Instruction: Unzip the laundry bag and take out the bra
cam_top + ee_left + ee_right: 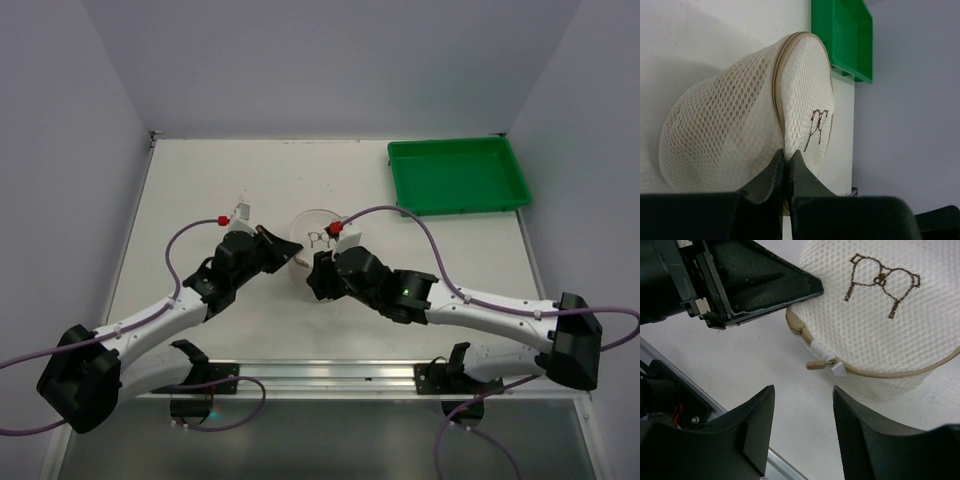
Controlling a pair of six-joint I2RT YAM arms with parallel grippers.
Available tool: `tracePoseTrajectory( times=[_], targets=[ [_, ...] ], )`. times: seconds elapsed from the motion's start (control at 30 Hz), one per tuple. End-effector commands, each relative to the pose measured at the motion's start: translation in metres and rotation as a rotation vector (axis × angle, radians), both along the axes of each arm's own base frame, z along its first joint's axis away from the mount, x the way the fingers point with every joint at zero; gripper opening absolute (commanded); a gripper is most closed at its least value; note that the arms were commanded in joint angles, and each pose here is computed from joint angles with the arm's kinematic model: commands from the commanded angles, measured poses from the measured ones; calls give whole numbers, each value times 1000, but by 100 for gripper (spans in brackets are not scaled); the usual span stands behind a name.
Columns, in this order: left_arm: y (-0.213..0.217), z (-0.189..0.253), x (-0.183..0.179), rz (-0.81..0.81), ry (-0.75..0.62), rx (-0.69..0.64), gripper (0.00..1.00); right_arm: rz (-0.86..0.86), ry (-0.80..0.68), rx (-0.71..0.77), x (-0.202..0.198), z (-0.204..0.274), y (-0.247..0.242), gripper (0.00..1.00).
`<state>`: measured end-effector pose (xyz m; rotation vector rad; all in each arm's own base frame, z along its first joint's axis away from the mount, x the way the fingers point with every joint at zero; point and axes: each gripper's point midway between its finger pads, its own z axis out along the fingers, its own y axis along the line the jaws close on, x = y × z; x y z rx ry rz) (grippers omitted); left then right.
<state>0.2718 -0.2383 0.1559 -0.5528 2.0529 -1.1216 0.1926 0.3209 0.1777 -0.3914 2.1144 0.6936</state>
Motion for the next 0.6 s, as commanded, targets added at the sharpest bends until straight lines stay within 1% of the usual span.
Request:
tracePoseTrajectory(
  times=[0.0,0.07,0.17,0.27,0.3,0.57],
  targets=[
    [8,3,4,86,-12,9,0,-162,48,18,5,8,3,50],
    [6,4,2,89,-16,11,0,-196,80,12,-1,4,5,48],
    [6,6,0,98,-21,19,0,-249,111,-12,2,-1,7,48],
    [7,8,-1,105,-28,19,0,-299,119,-35,6,-7,6,46],
    [7,9,-2,107,-30,19,0,-306,118,-34,7,-7,7,43],
    [6,11,-4,107,-38,27,0,-335,126,-46,16,-12,14,37]
  ],
)
